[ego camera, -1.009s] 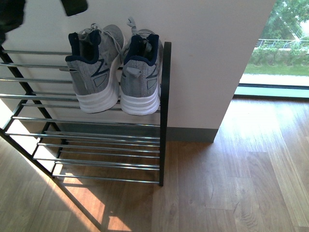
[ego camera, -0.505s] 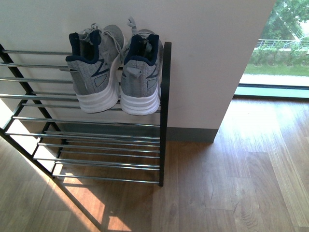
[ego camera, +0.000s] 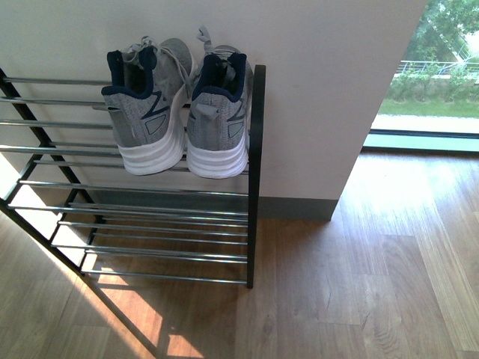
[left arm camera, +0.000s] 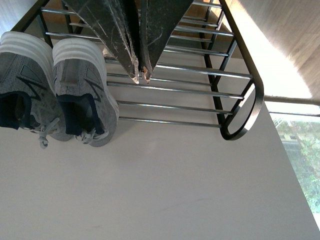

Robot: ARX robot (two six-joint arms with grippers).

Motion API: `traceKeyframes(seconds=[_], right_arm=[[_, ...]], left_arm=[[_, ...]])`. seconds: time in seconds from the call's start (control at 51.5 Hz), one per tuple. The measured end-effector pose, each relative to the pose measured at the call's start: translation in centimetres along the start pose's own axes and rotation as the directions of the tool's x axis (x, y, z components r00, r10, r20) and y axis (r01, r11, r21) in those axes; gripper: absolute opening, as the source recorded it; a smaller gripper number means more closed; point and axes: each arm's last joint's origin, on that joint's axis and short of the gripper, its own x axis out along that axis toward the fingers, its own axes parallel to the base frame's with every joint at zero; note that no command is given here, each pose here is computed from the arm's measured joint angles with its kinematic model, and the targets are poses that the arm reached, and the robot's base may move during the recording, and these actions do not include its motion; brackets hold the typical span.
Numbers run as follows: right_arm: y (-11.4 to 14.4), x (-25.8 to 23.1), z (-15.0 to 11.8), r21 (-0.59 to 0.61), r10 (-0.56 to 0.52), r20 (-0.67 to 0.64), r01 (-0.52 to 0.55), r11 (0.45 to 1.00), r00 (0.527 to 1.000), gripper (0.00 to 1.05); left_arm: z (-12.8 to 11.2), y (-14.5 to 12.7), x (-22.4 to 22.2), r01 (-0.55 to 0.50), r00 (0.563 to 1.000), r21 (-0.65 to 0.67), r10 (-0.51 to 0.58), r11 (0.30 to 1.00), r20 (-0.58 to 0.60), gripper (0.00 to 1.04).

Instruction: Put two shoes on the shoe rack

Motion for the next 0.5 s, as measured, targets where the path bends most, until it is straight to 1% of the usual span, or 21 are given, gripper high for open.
traceKeyframes(seconds=[0.058,0.116,0.194,0.291,0.311,0.505], right_arm=[[0.0,0.0,0.0,0.0,0.0,0.0,0.0,1.0,1.0,0.16],[0.0,0.0,0.0,0.0,0.0,0.0,0.0,1.0,1.0,0.3],[0.0,0.0,0.0,0.0,-0.001,0.0,0.001,1.0,1.0,0.46],[0.0,0.0,0.0,0.0,0.002,0.0,-0.002,1.0,1.0,0.68],[0.0,0.0,0.0,0.0,-0.002,-0.001,0.002,1.0,1.0,0.96],[0.0,0.0,0.0,0.0,-0.001,0.0,0.001,1.0,1.0,0.96]], left_arm=[[0.0,0.2,-0.4,0.001,1.0,0.0,-0.001,1.0,0.0,0.01],[0.2,0.7,-0.7,0.023,1.0,-0.001,-0.023,1.0,0.009,0.01],[0.4,1.4,-1.2,-0.007,1.0,-0.002,0.007,1.0,0.015,0.01],[0.6,1.4,-1.7,-0.002,1.0,-0.001,0.002,1.0,0.022,0.01],[0.9,1.4,-3.5,-0.002,0.999,-0.001,0.002,1.0,0.036,0.01],[0.8,1.4,-3.9,-0.001,0.999,-0.001,0.001,1.0,0.032,0.01]])
